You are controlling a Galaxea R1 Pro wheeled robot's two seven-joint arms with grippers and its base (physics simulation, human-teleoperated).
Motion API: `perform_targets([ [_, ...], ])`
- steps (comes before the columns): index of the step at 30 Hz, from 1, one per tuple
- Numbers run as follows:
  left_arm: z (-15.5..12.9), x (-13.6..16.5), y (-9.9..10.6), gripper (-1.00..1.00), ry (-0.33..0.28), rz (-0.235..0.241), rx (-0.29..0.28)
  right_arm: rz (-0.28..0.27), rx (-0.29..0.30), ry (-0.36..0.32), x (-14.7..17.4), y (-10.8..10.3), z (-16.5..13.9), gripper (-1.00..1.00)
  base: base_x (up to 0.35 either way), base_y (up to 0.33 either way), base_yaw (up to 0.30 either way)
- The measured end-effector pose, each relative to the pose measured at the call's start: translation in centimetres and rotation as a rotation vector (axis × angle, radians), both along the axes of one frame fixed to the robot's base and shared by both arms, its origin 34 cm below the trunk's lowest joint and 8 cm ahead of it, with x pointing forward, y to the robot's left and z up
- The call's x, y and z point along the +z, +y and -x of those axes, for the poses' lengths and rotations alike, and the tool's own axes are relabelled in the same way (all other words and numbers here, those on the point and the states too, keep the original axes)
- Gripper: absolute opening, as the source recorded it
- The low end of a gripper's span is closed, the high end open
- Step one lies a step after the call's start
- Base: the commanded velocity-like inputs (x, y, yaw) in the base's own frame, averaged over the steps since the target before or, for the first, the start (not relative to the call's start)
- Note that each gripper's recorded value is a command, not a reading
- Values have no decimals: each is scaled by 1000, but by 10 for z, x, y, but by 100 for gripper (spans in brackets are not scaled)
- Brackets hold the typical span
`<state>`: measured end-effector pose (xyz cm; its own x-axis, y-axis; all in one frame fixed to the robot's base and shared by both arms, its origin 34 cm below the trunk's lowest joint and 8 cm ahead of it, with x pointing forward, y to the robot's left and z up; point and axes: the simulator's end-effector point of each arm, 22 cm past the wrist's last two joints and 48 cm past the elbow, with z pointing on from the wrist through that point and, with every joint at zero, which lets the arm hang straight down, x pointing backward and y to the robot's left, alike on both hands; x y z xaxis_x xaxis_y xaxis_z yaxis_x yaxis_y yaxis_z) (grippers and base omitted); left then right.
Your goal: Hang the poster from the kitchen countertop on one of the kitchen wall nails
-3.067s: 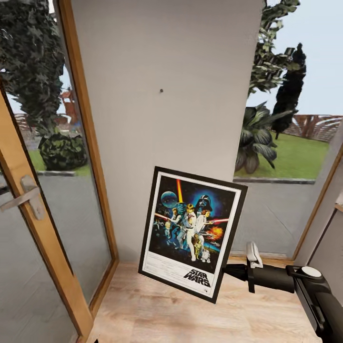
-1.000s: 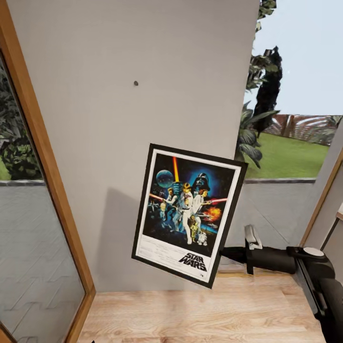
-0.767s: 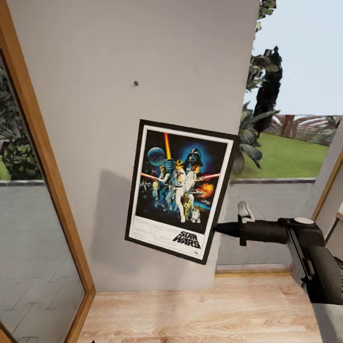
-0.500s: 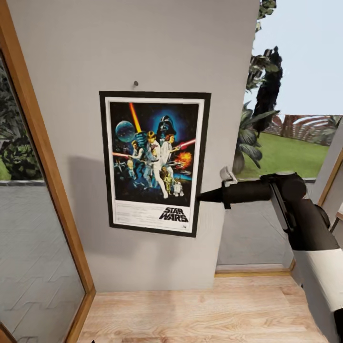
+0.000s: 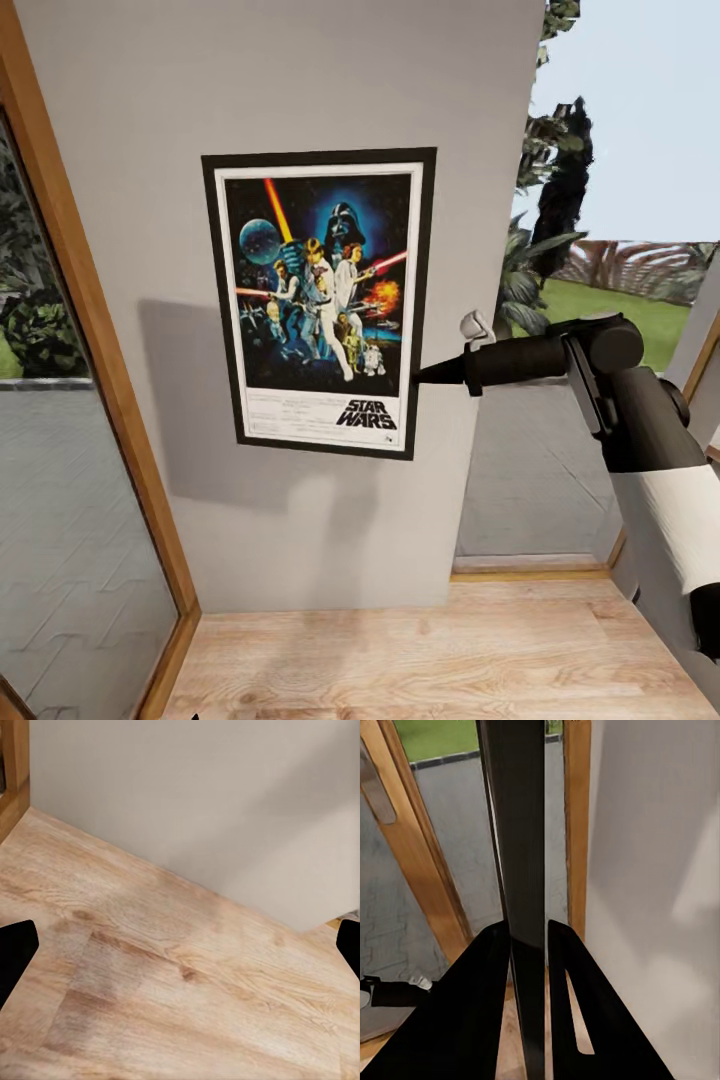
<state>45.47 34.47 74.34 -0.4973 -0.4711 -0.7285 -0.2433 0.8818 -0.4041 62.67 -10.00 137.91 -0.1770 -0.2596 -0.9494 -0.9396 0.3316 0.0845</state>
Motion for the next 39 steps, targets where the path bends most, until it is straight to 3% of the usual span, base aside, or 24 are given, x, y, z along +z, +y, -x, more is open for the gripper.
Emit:
perform_targets([
  [8, 0, 1, 8, 100, -1, -10, 2, -4, 4, -6, 3, 1, 1, -100, 0, 0, 0],
  [15, 0, 1, 9, 100, 0, -12, 2, -14, 22, -50, 28, 9, 4, -100, 0, 0, 0],
  [29, 0, 1, 10, 100, 0, -12, 2, -22, 38, -61, 35, 17, 6, -100, 3, 0, 0],
  [39, 1, 2, 10, 100, 0, -12, 2, -22, 39, -61, 35, 17, 7, -100, 243, 0, 0],
])
